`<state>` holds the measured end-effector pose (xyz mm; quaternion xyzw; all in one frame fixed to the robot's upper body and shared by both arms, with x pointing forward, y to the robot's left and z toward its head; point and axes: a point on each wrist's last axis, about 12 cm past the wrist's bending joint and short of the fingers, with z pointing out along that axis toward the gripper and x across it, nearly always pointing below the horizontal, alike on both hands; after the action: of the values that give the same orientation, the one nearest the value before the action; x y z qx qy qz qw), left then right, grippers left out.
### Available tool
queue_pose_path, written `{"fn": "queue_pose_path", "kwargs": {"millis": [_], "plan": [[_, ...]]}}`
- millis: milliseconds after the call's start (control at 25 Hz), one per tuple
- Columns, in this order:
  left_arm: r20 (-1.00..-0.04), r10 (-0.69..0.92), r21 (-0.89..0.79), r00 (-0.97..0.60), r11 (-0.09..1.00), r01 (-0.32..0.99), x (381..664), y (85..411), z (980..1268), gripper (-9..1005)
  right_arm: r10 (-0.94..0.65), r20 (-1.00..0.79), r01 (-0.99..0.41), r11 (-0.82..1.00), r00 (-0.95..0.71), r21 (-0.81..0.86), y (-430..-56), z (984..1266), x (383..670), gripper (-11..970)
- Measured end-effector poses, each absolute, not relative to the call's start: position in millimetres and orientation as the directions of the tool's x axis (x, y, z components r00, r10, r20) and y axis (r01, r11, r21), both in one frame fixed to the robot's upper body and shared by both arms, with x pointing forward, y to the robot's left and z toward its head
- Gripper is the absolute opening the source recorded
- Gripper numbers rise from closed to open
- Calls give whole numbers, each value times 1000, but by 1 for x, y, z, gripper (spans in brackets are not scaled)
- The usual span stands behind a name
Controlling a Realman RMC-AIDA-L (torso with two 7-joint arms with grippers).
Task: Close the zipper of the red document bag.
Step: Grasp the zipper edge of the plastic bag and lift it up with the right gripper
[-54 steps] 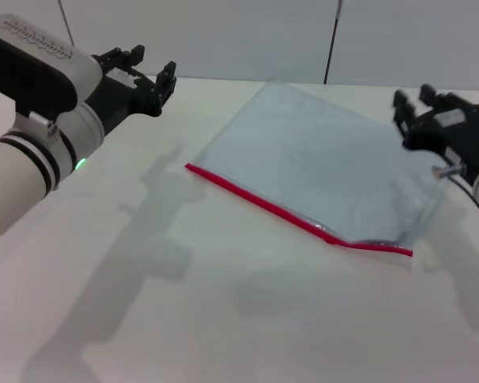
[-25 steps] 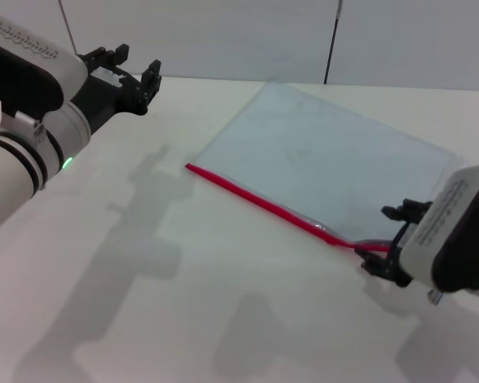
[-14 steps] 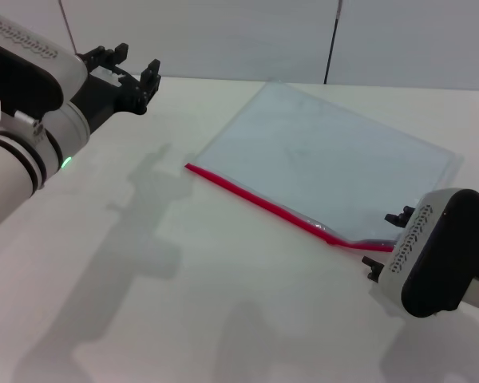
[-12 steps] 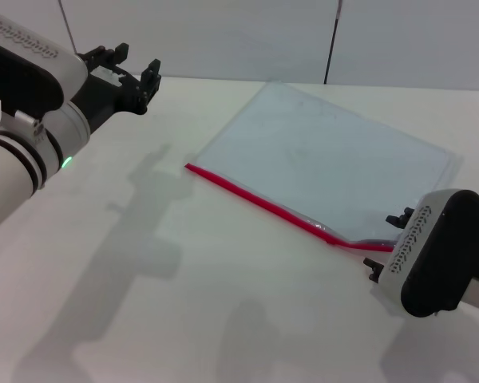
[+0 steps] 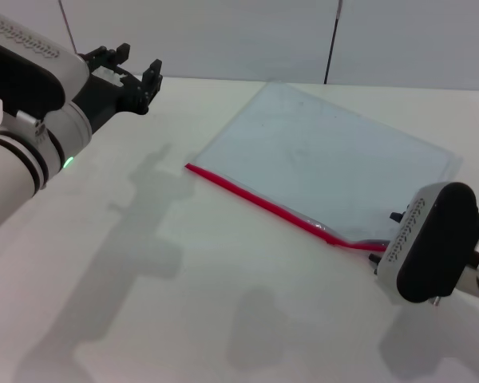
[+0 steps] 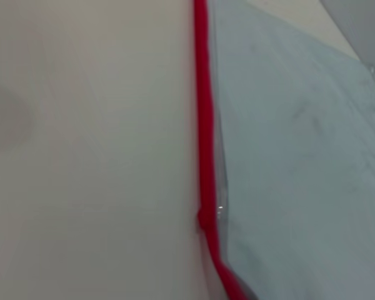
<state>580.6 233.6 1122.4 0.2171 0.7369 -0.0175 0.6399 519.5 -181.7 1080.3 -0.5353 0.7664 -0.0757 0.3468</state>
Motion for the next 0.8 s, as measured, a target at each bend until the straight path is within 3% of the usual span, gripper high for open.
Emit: {"fn": "queue_pose_path", "kwargs": {"millis": [800], "plan": [[-951, 296, 251, -86, 905, 343, 581, 233, 1123, 492, -877, -430, -758, 428, -216, -492, -188, 1079, 538, 699]]}}
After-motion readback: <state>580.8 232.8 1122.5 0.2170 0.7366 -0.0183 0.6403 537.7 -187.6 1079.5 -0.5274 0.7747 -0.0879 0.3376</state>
